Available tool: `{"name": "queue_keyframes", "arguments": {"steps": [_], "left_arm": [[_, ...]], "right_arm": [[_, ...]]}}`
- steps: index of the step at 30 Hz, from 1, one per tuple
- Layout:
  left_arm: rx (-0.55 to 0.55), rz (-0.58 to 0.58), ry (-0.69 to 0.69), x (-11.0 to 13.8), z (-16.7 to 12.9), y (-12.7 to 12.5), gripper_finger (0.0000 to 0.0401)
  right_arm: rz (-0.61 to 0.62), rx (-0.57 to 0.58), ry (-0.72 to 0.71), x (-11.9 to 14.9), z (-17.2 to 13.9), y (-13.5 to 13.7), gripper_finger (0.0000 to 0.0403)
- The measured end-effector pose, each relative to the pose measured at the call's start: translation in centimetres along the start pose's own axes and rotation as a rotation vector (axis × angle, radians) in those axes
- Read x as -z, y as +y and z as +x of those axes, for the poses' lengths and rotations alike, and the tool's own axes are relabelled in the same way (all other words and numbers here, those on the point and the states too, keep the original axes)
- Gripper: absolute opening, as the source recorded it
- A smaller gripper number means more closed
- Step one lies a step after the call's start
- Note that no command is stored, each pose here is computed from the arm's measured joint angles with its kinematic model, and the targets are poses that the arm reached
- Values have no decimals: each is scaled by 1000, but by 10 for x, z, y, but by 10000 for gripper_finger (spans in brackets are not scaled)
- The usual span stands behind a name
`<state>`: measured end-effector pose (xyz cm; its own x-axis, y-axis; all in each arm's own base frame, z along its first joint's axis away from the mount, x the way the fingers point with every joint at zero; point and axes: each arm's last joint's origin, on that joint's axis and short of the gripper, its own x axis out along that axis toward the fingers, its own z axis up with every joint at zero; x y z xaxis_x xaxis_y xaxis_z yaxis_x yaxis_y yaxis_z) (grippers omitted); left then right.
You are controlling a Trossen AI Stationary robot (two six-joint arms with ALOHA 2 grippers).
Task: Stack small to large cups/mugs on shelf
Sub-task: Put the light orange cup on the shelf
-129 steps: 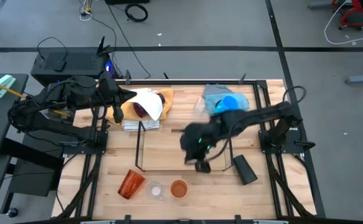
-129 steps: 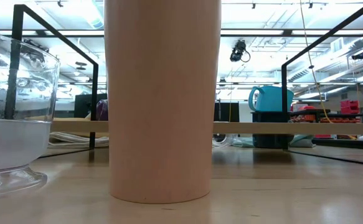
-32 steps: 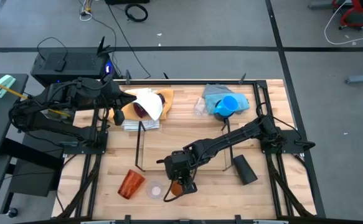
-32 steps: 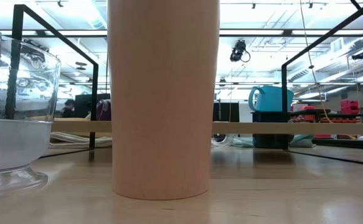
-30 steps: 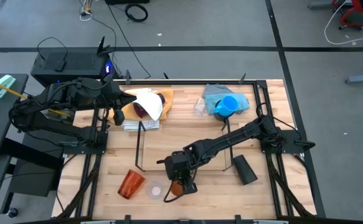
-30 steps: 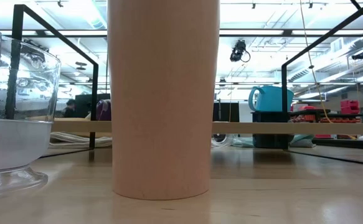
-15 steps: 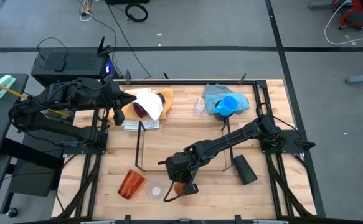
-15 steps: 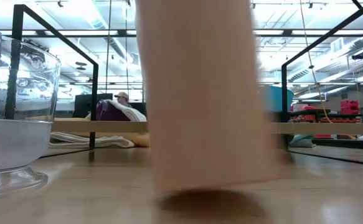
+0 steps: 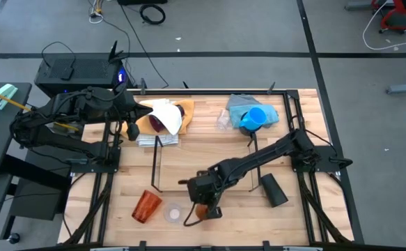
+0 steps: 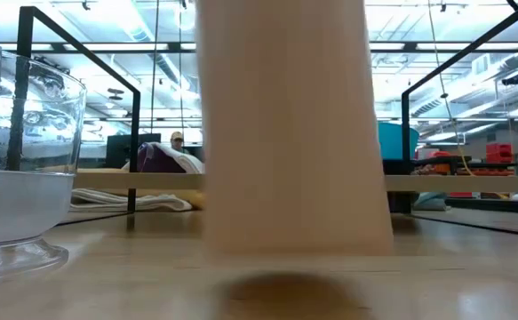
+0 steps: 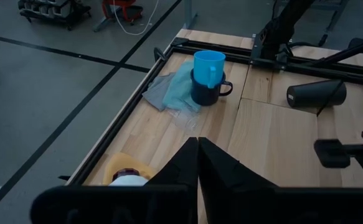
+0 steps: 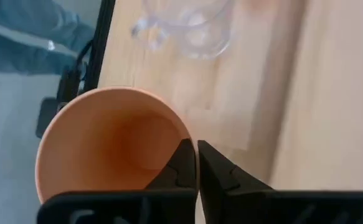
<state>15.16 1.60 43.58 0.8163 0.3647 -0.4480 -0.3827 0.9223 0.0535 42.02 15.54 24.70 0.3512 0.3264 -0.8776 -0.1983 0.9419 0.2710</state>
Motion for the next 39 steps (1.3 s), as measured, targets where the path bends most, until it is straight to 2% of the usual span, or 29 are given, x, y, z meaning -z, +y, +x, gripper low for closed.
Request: {"name": "queue_keyframes", "arguments": {"steps": [7, 11, 20, 24, 29, 35, 39], "left_arm": [[-1, 2, 7, 1, 0, 0, 27], [-2, 5, 15, 2, 0, 0, 24], [-3, 8, 23, 2, 0, 0, 16], [-3, 5, 23, 2, 0, 0, 22], [-3, 6, 28, 3, 0, 0, 22], [-6, 13, 49, 5, 0, 1, 14], [-8, 18, 67, 7, -1, 1, 18]], "right_arm": [[7, 63, 33, 0, -49, 6, 2], [26, 116, 4, 4, -87, 10, 2], [329, 473, -35, 32, -157, -17, 1], [482, 592, -36, 36, -164, -38, 0], [617, 660, 37, 45, -154, -65, 0], [738, 712, 137, 66, -132, -86, 0], [830, 707, 69, 82, -127, -89, 0]]}}
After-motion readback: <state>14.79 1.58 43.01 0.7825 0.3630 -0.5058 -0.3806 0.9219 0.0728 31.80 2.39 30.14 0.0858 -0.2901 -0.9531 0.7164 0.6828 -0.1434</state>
